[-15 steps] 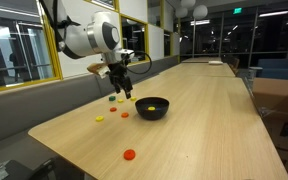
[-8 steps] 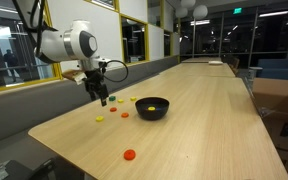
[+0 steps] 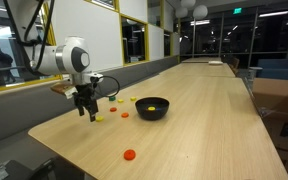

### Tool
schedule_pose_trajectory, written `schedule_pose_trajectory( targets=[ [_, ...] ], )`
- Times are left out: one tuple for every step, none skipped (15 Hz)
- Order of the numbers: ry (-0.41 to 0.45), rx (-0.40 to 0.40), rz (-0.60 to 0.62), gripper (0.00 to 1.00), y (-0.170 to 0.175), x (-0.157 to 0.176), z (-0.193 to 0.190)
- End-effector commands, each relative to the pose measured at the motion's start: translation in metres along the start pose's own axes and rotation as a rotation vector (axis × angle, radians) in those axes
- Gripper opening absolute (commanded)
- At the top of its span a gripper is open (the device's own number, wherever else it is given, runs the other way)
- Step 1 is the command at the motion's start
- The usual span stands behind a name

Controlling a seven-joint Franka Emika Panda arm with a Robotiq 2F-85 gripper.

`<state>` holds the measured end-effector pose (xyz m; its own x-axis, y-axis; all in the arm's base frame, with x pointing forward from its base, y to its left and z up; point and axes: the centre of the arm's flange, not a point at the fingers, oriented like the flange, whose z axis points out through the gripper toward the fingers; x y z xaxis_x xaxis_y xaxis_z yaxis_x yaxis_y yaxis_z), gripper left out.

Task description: Put some of the discs on the table into the bowl

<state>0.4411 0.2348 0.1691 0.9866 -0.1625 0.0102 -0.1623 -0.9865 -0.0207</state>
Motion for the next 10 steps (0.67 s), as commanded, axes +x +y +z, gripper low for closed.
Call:
schedule_pose_trajectory(
  targets=[
    [-0.007,-0.016,-0.019,1.0,-0.01,0.015,0.014],
    [-0.008,-0.018,-0.02,1.0,-0.01,0.018,0.016],
    [-0.007,-0.02,-0.019,1.0,-0.011,0.022,0.017],
    [-0.006,-0.021,-0.02,1.0,-0.011,0.026,0.019],
    [-0.004,-0.023,-0.02,1.0,-0.011,0.03,0.02],
    [0.0,-0.026,-0.02,1.0,-0.01,0.033,0.02],
    [0.004,-0.028,-0.02,1.0,-0.009,0.037,0.021],
    [0.006,-0.031,-0.019,1.0,-0.008,0.04,0.022],
    [0.008,-0.032,-0.017,1.0,-0.006,0.043,0.022],
    [0.009,-0.035,-0.016,1.0,-0.003,0.046,0.024]
  ],
)
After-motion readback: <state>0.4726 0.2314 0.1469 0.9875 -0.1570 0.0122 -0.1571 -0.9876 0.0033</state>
